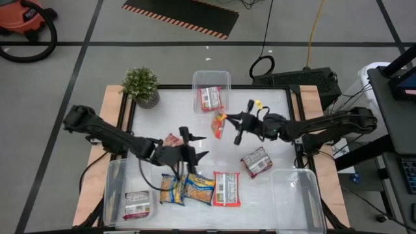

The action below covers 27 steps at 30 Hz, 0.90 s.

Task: Sort Maruchan noodles
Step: Put the top orange noodle pack into the top transparent bin

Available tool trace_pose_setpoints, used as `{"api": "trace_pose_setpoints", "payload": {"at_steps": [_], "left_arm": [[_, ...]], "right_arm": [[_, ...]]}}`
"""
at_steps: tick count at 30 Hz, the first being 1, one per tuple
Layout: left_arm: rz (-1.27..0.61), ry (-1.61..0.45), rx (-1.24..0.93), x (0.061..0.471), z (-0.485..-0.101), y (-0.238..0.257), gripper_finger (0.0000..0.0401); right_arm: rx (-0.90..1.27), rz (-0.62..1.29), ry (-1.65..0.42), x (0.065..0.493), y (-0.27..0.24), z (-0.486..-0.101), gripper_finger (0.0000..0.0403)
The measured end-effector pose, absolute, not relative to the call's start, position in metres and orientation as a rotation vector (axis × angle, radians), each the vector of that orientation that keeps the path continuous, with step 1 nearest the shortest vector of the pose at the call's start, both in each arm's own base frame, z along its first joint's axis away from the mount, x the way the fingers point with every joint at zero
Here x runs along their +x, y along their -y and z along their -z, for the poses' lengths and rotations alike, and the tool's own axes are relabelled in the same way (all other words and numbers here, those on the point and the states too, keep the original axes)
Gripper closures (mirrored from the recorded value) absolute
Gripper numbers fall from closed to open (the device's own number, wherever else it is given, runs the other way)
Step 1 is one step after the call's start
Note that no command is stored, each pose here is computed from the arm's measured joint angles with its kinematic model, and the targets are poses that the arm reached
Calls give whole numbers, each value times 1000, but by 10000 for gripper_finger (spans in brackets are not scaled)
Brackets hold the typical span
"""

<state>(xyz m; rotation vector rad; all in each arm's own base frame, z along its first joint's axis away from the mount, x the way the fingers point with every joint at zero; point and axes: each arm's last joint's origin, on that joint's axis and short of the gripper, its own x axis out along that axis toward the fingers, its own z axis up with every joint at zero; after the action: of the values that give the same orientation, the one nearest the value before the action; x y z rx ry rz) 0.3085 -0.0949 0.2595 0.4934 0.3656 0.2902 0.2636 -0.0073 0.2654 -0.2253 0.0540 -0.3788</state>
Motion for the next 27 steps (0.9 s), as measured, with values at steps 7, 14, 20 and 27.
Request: {"api": "trace_pose_setpoints", "payload": {"at_steps": [7, 14, 20, 27], "left_arm": [[-476, -254, 607, 335, -249, 91, 125], [-544, -212, 573, 357, -228, 75, 124], [-550, -151, 475, 367, -216, 65, 124], [-582, -156, 497, 374, -202, 61, 124]], "right_arm": [[-251, 408, -13, 247, 8, -284, 403], [-270, 409, -39, 237, 8, -289, 403], [-288, 408, -44, 236, 9, -289, 403], [-254, 423, -6, 236, 9, -292, 403]]}}
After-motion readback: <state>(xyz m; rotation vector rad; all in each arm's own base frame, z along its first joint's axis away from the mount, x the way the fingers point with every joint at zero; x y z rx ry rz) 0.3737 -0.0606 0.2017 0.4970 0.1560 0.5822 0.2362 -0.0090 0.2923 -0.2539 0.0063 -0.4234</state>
